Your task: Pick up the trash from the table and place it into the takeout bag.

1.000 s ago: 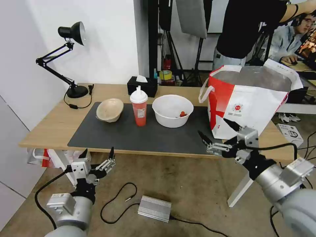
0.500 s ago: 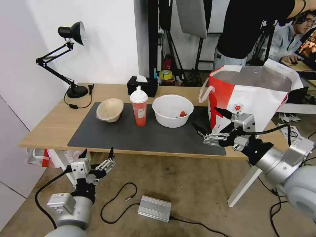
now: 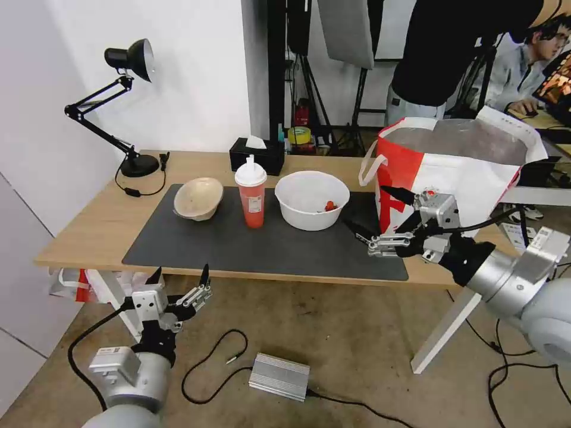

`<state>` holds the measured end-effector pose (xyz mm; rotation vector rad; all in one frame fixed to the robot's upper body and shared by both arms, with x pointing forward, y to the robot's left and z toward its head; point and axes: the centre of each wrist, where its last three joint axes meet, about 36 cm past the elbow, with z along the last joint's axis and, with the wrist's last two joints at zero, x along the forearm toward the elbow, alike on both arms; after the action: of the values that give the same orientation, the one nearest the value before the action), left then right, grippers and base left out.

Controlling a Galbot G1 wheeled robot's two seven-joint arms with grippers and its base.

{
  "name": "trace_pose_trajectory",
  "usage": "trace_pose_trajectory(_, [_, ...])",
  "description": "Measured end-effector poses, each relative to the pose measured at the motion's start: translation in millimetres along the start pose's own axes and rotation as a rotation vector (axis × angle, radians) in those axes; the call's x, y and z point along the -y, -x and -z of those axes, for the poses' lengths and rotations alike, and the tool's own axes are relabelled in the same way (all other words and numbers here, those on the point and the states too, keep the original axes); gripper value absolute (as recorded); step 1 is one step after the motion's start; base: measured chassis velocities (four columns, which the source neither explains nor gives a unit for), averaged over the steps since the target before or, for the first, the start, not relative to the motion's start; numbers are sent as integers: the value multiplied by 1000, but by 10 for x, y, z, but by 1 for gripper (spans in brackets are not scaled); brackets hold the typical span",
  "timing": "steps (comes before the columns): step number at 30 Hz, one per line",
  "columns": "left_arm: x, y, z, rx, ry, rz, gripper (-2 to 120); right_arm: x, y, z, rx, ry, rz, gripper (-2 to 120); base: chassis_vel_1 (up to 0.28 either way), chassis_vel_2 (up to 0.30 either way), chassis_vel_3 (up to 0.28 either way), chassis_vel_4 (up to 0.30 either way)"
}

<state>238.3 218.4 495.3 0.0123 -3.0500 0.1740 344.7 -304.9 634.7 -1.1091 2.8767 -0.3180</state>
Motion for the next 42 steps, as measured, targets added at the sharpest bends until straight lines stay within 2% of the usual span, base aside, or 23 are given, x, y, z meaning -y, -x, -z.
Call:
trace_pose_trajectory(11, [-3, -6, 4, 3, 2, 5, 100, 225, 175, 117, 18, -32, 47, 100, 0, 0, 0, 0])
trace_pose_trajectory(26, [-9, -26, 22, 9, 3, 17, 100, 296, 412, 26, 8, -7, 125, 100, 0, 0, 0, 0])
trace_pose_trajectory(31, [-7, -34, 27, 10, 5, 17, 100, 403, 516, 80, -4, -26, 173, 100, 0, 0, 0, 0])
trace_pose_trajectory(42, [1, -52, 11, 6, 8, 8, 100, 483, 806, 154, -43, -58, 251, 100, 0, 0, 0, 0])
